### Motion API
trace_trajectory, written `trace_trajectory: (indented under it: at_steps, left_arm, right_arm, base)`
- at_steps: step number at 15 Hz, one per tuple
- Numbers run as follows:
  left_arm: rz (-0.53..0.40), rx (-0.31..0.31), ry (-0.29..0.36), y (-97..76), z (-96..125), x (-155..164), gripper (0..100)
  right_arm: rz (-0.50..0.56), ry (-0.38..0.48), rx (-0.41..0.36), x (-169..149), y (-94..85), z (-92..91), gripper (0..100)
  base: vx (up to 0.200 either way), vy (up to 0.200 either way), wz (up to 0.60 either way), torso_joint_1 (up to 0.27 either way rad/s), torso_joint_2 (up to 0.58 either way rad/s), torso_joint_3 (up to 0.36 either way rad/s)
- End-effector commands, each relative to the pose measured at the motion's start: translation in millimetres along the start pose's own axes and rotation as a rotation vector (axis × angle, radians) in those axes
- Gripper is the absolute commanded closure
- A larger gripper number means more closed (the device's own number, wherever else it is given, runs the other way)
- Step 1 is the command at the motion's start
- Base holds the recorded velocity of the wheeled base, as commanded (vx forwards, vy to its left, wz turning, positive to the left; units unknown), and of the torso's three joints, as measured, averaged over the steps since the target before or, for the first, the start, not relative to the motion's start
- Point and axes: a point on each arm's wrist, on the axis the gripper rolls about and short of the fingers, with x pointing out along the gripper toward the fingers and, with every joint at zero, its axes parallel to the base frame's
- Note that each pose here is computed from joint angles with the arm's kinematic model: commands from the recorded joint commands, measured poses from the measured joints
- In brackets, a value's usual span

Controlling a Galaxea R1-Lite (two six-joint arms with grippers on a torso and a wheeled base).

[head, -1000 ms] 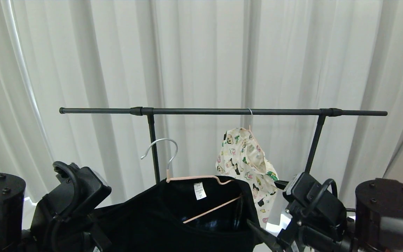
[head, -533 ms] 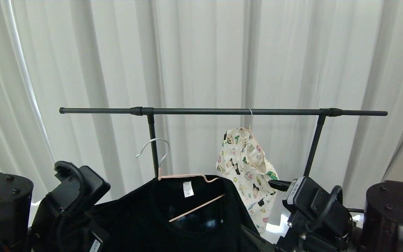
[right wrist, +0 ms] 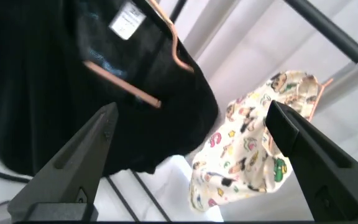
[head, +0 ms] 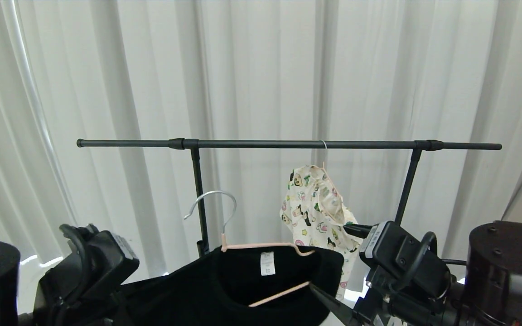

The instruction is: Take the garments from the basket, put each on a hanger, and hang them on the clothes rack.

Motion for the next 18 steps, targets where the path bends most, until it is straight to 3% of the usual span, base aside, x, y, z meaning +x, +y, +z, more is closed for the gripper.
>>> trace_trajectory:
  at_steps: [1, 3, 5, 8, 18]
  left_arm:
    - [-0.027, 0.011, -0.038, -4.4, -10, -13, 100]
    - [-0.028, 0.052, -0.047, -6.2, -15, -18, 100]
    - [-0.052, 0.14, -0.089, -10.1, -12, -23, 100]
    - [-0.045, 0.234, -0.115, -10.2, -10, -26, 100]
    - [-0.081, 0.265, -0.165, -14.5, -1, -27, 100]
  right_arm:
    - [0.032, -0.008, 0.005, 2, -6.6, 11.8, 0]
    - [0.134, 0.011, 0.002, 1, -7.9, 23.4, 0]
    - [0.291, 0.048, 0.002, -1, -6.9, 34.1, 0]
    - [0.399, 0.115, 0.008, 7, -4.6, 40.6, 0]
    - [0.449, 0.202, 0.01, 39, 6.9, 36.7, 0]
  base:
    - [0.0, 0.0, 0.0, 0.0, 0.0, 0.0]
    - [0.0, 0.0, 0.0, 0.0, 0.0, 0.0]
    - [0.0, 0.0, 0.0, 0.0, 0.0, 0.0]
    - [0.0, 0.0, 0.0, 0.0, 0.0, 0.0]
    - [0.0, 0.0, 0.0, 0.0, 0.0, 0.0]
